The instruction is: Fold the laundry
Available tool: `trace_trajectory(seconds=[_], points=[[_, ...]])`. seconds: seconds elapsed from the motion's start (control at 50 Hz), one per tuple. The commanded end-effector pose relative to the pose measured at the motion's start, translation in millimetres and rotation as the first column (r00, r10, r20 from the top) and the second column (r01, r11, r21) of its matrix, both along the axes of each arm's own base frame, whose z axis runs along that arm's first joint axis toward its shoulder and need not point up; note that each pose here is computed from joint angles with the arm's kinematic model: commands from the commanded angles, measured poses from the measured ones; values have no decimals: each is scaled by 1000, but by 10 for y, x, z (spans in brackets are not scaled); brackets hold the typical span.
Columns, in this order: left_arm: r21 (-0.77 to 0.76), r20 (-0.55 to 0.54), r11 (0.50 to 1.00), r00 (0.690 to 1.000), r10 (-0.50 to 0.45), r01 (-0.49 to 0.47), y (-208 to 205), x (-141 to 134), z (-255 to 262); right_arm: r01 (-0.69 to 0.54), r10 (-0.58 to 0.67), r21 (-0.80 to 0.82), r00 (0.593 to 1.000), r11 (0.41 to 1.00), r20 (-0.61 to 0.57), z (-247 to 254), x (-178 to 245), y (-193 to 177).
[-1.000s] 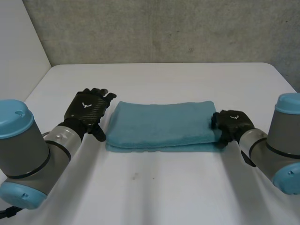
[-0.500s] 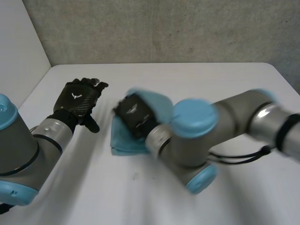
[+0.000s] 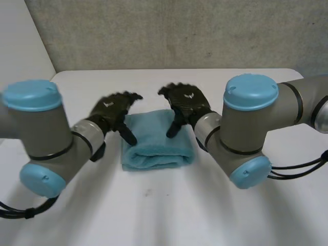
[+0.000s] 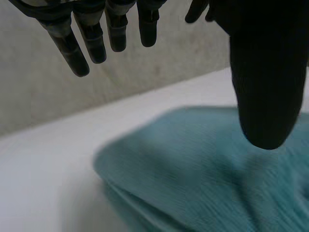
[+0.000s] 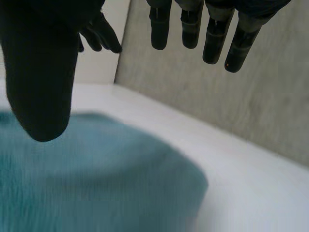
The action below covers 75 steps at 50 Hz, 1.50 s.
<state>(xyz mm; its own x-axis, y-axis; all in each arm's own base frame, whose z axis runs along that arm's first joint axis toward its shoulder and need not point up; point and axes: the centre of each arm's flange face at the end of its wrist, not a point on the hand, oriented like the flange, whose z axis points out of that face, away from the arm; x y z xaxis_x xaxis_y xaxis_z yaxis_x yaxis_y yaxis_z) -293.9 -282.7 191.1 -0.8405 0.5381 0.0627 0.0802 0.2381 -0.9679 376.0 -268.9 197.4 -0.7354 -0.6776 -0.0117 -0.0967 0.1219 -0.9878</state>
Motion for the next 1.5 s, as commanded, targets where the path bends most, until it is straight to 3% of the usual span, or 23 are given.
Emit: trace_trajectory(seconds=[0.02, 0.22, 0.36, 0.42, 0.5, 0.54, 0.64, 0.72, 0.92, 1.5], points=[[125, 38, 992, 999, 10, -14, 10, -45, -355, 29, -15, 136, 994, 990, -106, -478, -85, -186], [115, 127, 991, 990, 54, -68, 8, 38, -432, 60, -30, 197, 987, 979, -156, -615, -155, -310], [52, 138, 997, 989, 49, -56, 56, 70, -43, 66, -51, 147, 993, 987, -105, -261, -192, -328], [-18, 95, 998, 993, 66, -64, 64, 110, 357, 96, -96, 33, 995, 995, -3, 478, -348, -243], [-126, 38, 989, 995, 89, -84, 132, 215, 978, 157, -156, -16, 987, 988, 34, 778, -549, -261], [-157, 20, 982, 994, 111, -107, 157, 318, 1234, 310, -301, -106, 949, 945, 88, 1261, -980, -276], [-189, -1, 972, 989, 145, -143, 283, 507, 1614, 418, -404, -166, 908, 893, 114, 1565, -1371, -220], [-205, -13, 971, 992, 127, -127, 383, 579, 1753, 465, -458, -203, 885, 862, 81, 1610, -1594, -228], [-164, -1, 984, 998, 70, -69, 452, 550, 1652, 470, -472, -184, 881, 863, 35, 1496, -1658, -225], [-232, -26, 970, 997, 71, -76, 491, 574, 1726, 375, -375, -181, 926, 909, 34, 1506, -1556, -81]])
